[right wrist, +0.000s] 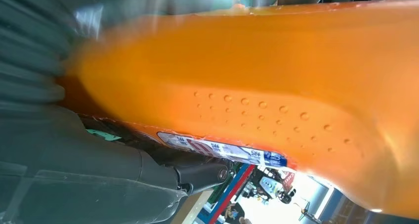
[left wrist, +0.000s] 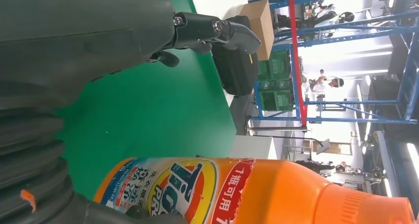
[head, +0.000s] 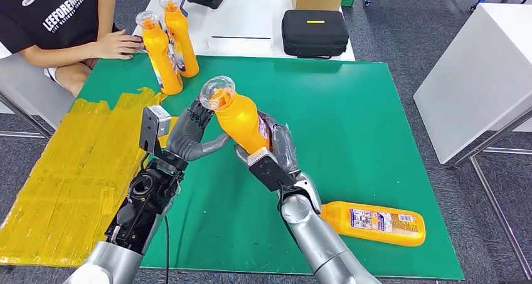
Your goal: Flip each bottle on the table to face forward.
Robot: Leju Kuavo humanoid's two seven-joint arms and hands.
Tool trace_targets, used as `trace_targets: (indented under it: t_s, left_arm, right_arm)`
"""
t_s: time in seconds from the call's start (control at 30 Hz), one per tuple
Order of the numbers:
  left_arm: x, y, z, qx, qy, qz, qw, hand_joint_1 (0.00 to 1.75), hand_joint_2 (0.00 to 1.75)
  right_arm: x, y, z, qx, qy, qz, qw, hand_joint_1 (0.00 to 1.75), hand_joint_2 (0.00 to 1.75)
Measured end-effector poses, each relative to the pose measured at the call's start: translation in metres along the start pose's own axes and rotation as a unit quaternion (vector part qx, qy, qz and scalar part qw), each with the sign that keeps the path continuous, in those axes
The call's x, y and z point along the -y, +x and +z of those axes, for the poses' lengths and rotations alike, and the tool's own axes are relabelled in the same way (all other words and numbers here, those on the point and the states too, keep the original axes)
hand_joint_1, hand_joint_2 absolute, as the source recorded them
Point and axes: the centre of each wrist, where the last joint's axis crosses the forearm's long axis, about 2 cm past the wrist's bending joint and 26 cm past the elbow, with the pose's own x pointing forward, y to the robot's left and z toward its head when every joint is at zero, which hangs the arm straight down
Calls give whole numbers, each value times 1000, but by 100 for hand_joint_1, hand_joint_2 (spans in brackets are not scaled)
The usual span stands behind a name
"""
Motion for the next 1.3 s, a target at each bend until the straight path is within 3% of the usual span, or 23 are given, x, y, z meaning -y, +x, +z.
trace_targets:
  t_s: [0.3,0.7,1.3]
  left_arm:
    - [3,0,1,-3,-2,2,1000,0,175]
    - [15,3,1,-3,-14,4,1000,0,175]
    - [29,3,-5,4,-36,15,999,0,175]
  right_arm:
    - [0,-1,1,-7,-16,-4,1000,175,175]
    - [13,-7,1,-30,-133,-10,991,175,175]
    - [-4,5,-15,-24,-105,-11,994,175,175]
